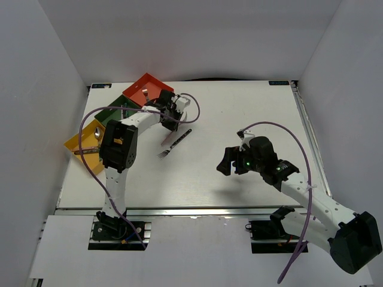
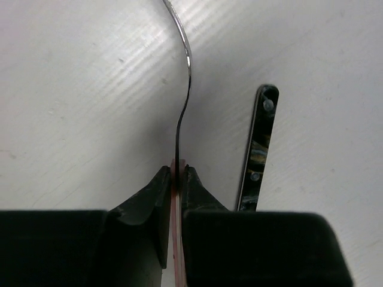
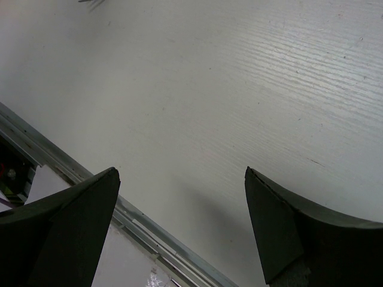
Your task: Sort the eating utensils into containers
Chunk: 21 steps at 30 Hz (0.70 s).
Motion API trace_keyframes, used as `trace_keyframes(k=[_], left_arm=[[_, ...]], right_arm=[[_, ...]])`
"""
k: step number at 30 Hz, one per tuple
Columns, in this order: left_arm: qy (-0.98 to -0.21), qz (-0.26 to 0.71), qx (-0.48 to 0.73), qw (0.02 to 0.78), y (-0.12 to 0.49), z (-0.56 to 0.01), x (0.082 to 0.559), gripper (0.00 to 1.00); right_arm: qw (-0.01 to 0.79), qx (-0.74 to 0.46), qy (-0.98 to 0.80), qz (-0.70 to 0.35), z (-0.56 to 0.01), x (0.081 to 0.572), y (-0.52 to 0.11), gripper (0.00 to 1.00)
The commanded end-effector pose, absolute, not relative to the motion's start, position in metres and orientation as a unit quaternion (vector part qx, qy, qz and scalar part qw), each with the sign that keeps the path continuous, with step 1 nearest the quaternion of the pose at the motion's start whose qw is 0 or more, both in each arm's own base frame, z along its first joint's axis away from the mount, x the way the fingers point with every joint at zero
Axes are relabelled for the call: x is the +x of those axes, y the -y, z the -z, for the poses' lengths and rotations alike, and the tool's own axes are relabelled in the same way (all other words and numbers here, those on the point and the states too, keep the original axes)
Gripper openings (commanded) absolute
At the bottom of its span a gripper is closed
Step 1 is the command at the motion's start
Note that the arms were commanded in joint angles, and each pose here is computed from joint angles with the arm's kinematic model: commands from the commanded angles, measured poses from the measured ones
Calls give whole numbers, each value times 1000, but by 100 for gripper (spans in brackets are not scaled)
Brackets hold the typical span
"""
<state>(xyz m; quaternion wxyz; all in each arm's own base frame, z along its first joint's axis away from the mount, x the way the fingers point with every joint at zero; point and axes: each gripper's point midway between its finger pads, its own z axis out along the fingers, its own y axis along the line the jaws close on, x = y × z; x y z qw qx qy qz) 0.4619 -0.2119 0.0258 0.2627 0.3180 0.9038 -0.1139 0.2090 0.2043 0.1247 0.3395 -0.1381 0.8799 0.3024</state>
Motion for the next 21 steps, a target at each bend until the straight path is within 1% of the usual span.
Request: trace_keyframes(k=[1,2,4,5,6,7,8,9,10,11,12,13,15,18,21], left_arm=[[-873,102,257,402,217,-125,503,0],[-863,80,230,443,210,-150,518,0],[-860,59,165,479,195,-172,535,0],[-859,32,130,494,181,-178,546,0],[-861,27,96,499,173,-181,553,0],[-854,29,50,517,161,-200,568,0],[-856,14,25,516,149,-200,574,0],[-862,12,14,506,145,-186,583,0],[-853,15,-6,522,137,-203,597,0],[-854,11,-12,520,132,-202,603,0],[-860,5,-13,510,130,-184,612,0],[-850,2,-24,526,124,-199,623,0],[-843,-25,-50,535,108,-198,634,0],[-836,-17,-78,544,89,-193,652,0],[-832,-2,-93,546,72,-185,663,5]], right_arm=[[348,-147,-872,-311,-127,211,-210,89],[349,-147,-871,-311,-128,213,-210,89],[346,-147,-873,-312,-124,212,-211,89],[343,-146,-873,-313,-123,213,-212,89],[342,-146,-874,-313,-121,213,-212,89],[342,-147,-874,-313,-121,213,-212,89],[340,-146,-875,-313,-121,213,-212,89],[340,-145,-876,-311,-119,214,-212,89],[341,-146,-875,-311,-120,214,-213,89],[340,-147,-875,-311,-119,214,-213,89],[338,-147,-876,-310,-118,215,-213,89],[338,-149,-875,-311,-118,216,-214,89],[330,-148,-879,-312,-114,216,-216,89],[324,-150,-880,-313,-111,217,-218,89],[321,-148,-882,-311,-108,218,-218,89]])
